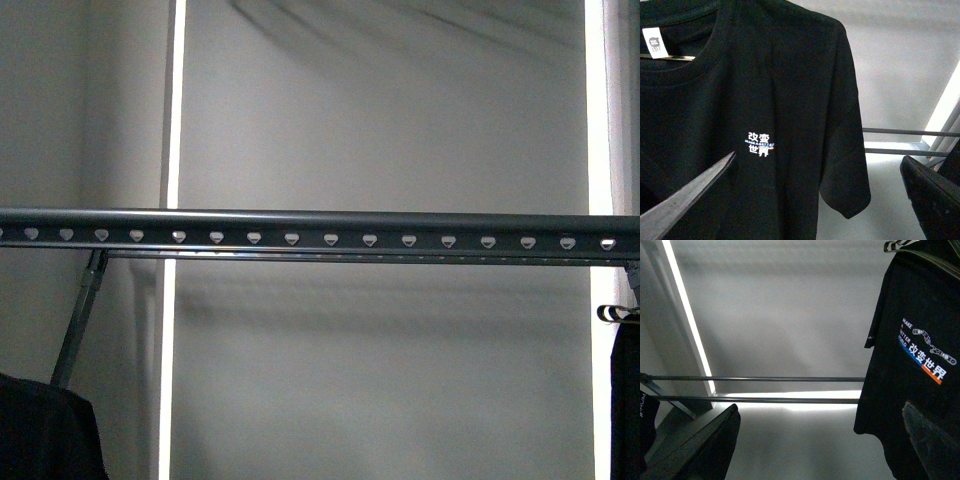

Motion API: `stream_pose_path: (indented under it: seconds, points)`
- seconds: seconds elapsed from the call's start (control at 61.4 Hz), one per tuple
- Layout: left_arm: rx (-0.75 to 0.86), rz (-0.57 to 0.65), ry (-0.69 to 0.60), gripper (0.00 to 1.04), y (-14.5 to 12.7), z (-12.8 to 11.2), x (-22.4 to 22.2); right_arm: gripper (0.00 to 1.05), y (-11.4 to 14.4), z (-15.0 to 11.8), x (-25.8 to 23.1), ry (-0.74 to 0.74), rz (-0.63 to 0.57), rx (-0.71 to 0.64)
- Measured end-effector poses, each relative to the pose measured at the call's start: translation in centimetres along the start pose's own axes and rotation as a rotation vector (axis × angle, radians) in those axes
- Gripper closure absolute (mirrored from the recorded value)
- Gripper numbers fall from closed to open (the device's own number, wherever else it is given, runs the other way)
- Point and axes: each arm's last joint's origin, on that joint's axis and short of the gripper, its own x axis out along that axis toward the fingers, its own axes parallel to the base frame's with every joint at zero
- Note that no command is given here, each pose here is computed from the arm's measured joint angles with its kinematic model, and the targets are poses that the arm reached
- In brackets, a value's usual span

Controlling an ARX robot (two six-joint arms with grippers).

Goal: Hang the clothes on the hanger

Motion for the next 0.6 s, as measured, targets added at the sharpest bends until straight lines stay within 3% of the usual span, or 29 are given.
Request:
stream_pose_path:
  seconds: [0.326, 0.423, 0.456, 0.537, 0.602]
  points:
    - [0.000, 0.000, 0.000, 0.07, 0.0, 0.0, 0.0, 0.07, 0.0, 0.0, 0.0, 0.000, 0.000, 0.000]
    - [-0.068, -0.291, 0.041, 0.07, 0.0, 0.3, 0.8, 0.07, 0.0, 0.0, 0.0, 0.000, 0.000, 0.000]
    - [-0.112, -0.338, 0.047, 0.07, -0.1, 0.7, 1.3, 0.07, 0.0, 0.0, 0.0, 0.000, 0.005, -0.001]
    - [-0.218, -0.318, 0.034, 0.07, -0.5, 2.2, 2.8, 0.07, 0.0, 0.0, 0.0, 0.000, 0.002, 0.000]
    - [-0.401, -0.191, 0.062, 0.07, -1.1, 4.7, 5.9, 0.07, 0.0, 0.0, 0.0, 0.000, 0.001, -0.001]
